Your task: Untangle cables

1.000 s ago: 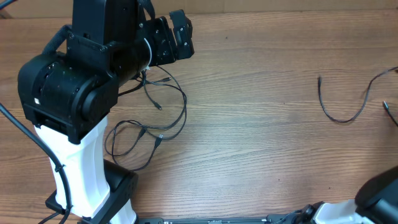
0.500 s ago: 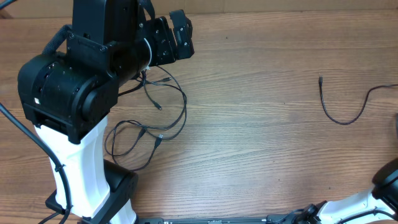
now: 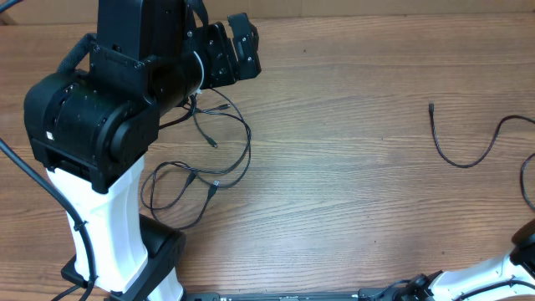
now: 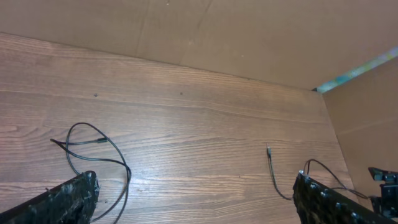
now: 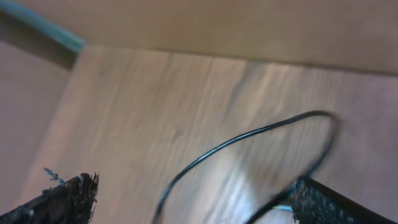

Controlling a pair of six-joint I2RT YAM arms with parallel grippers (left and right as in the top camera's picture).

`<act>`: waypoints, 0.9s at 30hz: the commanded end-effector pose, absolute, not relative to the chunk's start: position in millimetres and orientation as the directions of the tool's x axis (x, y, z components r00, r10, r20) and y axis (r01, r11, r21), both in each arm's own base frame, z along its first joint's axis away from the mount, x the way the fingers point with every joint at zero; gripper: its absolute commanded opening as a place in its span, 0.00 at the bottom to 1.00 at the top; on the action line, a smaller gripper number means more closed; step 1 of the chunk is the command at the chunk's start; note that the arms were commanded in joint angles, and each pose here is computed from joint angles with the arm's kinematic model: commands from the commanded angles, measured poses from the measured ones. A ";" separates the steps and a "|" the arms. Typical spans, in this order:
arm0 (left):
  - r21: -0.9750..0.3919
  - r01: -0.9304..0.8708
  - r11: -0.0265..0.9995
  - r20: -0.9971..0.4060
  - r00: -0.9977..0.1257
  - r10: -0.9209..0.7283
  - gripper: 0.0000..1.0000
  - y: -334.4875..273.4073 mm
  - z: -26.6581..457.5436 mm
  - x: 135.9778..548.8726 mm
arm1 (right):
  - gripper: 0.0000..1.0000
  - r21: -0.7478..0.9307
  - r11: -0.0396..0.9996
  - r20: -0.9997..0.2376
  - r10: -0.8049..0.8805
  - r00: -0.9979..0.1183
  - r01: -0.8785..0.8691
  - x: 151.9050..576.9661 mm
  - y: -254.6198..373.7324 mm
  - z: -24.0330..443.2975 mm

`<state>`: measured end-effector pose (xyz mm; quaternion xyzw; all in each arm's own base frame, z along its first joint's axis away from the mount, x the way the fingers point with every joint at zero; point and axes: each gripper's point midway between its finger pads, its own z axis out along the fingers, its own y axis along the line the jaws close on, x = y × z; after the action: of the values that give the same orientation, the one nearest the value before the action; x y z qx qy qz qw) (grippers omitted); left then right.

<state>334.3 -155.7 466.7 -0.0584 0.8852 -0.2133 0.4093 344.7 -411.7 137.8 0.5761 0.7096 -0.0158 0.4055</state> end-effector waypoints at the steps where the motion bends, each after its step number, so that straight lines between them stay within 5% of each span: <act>1: -0.410 0.078 0.908 -0.720 -0.639 -0.270 0.99 -149.9 472.4 331.8 | 1.00 0.561 0.408 -0.538 0.841 -0.057 0.721 371.4 -389.2 147.1; 12: -0.411 0.079 0.908 -0.720 -0.639 -0.270 1.00 -150.1 472.3 331.7 | 1.00 0.777 0.543 -0.450 0.833 -0.320 0.319 414.9 -302.2 179.1; 27: -0.411 0.079 0.908 -0.720 -0.639 -0.270 1.00 -150.1 472.3 331.7 | 1.00 0.694 0.714 -0.517 0.409 -0.752 -0.089 465.3 -87.0 155.8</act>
<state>334.4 -155.7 466.7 -0.0583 0.8851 -0.2135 0.4093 454.6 -129.6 151.6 0.1789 0.8526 0.3577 0.3363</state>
